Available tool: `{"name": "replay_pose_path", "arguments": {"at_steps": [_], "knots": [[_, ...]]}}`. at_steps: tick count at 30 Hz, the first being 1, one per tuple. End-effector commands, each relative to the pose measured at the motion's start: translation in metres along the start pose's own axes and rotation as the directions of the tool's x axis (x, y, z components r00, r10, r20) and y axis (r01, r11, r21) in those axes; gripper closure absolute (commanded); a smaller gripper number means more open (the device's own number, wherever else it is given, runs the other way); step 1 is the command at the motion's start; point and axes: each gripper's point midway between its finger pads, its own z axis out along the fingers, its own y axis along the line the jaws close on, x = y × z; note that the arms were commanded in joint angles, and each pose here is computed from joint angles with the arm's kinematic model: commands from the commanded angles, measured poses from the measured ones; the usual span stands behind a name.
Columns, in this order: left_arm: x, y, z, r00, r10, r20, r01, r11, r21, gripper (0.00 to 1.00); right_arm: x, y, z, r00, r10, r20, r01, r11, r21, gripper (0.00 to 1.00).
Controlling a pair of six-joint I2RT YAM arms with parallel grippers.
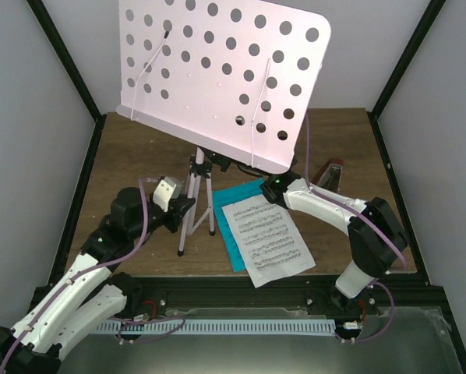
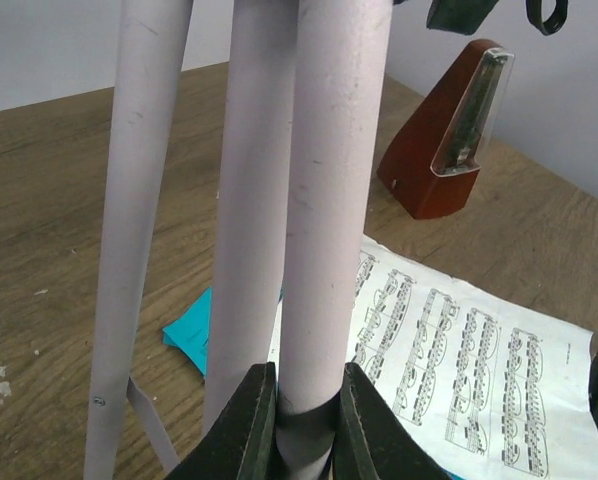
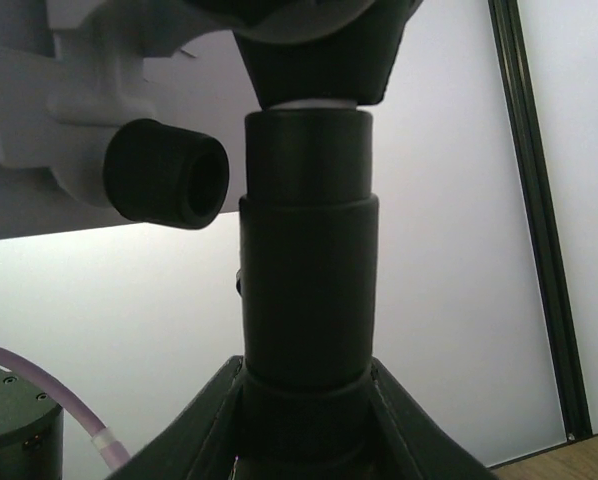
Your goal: Pack up the instrument practice props
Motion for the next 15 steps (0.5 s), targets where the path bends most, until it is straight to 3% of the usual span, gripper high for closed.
{"name": "replay_pose_path", "arguments": {"at_steps": [1, 3, 5, 7, 12, 15], "knots": [[-0.057, 0.003, -0.01, 0.969, -0.09, 0.23, 0.093, 0.996, 0.0, 1.0, -0.026, 0.023, -0.005, 0.99, -0.101, 0.093, 0.106, 0.993, -0.047, 0.99], [-0.053, 0.005, -0.006, 0.971, -0.095, 0.219, 0.098, 0.995, -0.002, 0.93, -0.025, 0.023, -0.007, 0.99, -0.106, 0.093, 0.11, 0.993, -0.038, 0.99], [-0.049, 0.005, -0.004, 0.973, -0.094, 0.209, 0.097, 0.995, -0.003, 0.7, -0.026, 0.023, -0.008, 0.99, -0.109, 0.093, 0.113, 0.993, -0.035, 0.99], [-0.047, 0.006, -0.001, 0.976, -0.09, 0.2, 0.093, 0.996, -0.004, 0.54, -0.026, 0.023, -0.008, 0.99, -0.11, 0.092, 0.114, 0.993, -0.035, 0.99], [-0.042, 0.004, 0.008, 0.979, -0.085, 0.183, 0.083, 0.996, 0.019, 0.3, -0.028, 0.023, -0.007, 0.988, -0.117, 0.097, 0.12, 0.992, -0.033, 0.99], [-0.041, -0.001, 0.015, 0.979, -0.079, 0.187, 0.068, 0.996, 0.065, 0.21, -0.028, 0.023, -0.008, 0.988, -0.114, 0.1, 0.118, 0.993, -0.029, 0.99]]}}
